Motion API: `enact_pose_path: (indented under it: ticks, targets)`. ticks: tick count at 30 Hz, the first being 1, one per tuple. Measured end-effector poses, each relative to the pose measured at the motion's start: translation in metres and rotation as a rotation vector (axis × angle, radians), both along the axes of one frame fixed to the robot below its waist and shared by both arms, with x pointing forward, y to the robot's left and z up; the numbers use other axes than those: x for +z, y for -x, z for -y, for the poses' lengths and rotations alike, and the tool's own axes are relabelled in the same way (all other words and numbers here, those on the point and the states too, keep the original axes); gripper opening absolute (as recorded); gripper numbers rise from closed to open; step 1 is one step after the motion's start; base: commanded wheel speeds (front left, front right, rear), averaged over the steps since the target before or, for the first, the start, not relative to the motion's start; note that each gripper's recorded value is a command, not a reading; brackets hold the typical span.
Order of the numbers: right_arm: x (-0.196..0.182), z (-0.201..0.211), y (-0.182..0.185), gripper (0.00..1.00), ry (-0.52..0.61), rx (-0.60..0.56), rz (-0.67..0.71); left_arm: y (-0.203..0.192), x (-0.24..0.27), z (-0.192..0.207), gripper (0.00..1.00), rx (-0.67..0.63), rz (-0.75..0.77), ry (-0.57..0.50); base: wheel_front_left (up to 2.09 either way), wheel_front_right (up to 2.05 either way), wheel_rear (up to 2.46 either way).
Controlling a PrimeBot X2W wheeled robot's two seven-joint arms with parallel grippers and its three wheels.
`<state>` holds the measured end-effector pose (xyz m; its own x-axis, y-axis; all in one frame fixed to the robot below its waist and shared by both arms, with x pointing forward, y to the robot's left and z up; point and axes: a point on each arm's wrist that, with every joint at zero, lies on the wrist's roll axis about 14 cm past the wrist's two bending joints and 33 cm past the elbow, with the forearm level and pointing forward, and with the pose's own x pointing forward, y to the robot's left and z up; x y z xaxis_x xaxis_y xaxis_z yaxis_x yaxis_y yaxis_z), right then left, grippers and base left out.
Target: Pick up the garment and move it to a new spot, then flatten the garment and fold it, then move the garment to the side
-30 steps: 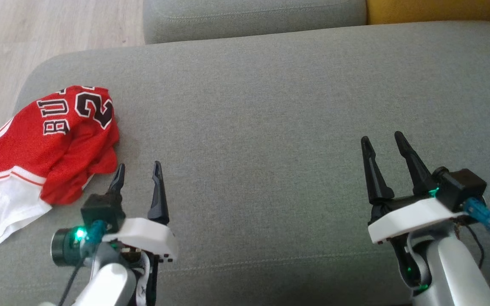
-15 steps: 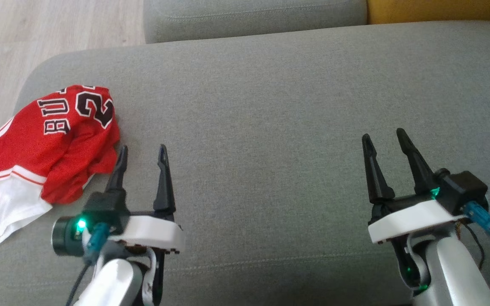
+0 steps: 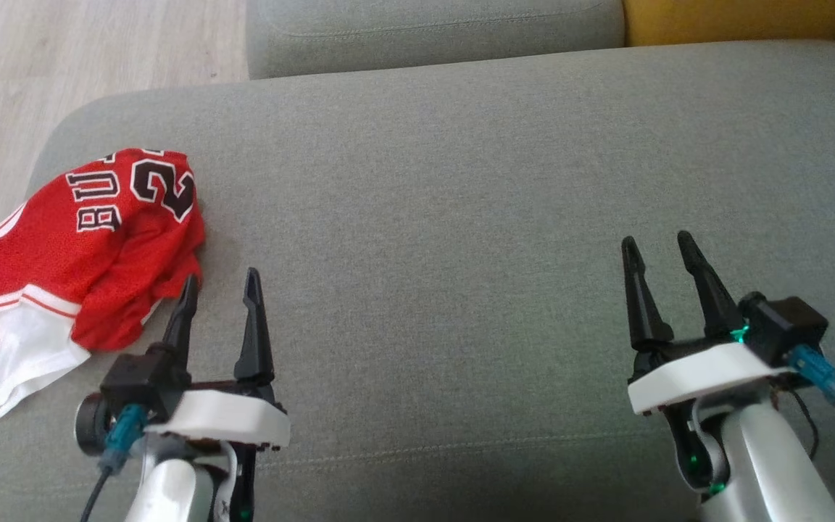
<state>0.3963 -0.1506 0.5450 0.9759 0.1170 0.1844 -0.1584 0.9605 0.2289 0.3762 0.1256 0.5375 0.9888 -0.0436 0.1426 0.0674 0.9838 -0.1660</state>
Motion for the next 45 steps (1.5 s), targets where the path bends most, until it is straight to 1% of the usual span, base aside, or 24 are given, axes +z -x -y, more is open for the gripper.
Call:
enact_pose_path:
  ticks: [2, 3, 5, 11, 23, 27, 31, 37, 45]
  targets:
    - [0.003, -0.002, -0.001, 1.0, 0.029, 0.005, 0.013, -0.001, 0.003, 0.001, 1.0, -0.01, 0.021, -0.028, 0.0, 0.0, 0.0]
    - [0.006, -0.004, -0.002, 1.0, 0.055, 0.008, 0.03, -0.001, 0.005, 0.002, 1.0, -0.013, 0.036, -0.058, 0.0, 0.0, 0.0]
    - [0.007, -0.005, -0.003, 1.0, 0.063, 0.009, 0.034, -0.001, 0.006, 0.003, 1.0, -0.021, 0.044, -0.074, 0.0, 0.0, 0.0]
    - [0.007, -0.004, -0.002, 1.0, 0.063, 0.009, 0.034, -0.002, 0.007, -0.001, 1.0, -0.017, 0.049, -0.089, 0.0, 0.0, 0.0]
    - [0.007, -0.005, -0.003, 1.0, 0.063, 0.01, 0.032, -0.001, 0.006, 0.001, 1.0, -0.024, 0.046, -0.08, 0.0, 0.0, 0.0]
    - [0.006, -0.011, -0.005, 1.0, 0.063, 0.027, 0.032, 0.0, 0.006, -0.002, 1.0, -0.015, 0.045, -0.081, 0.0, 0.0, 0.0]
    - [0.006, -0.027, -0.008, 1.0, 0.065, 0.072, 0.032, 0.005, 0.007, -0.012, 1.0, 0.015, 0.043, -0.072, 0.0, 0.0, 0.0]
    - [0.005, -0.062, -0.015, 1.0, 0.069, 0.171, 0.034, 0.016, 0.009, -0.035, 1.0, 0.093, 0.046, -0.073, 0.0, 0.0, 0.0]
    - [0.003, -0.125, -0.018, 1.0, 0.07, 0.346, 0.037, 0.04, 0.01, -0.079, 1.0, 0.234, 0.043, -0.078, 0.0, 0.0, 0.0]
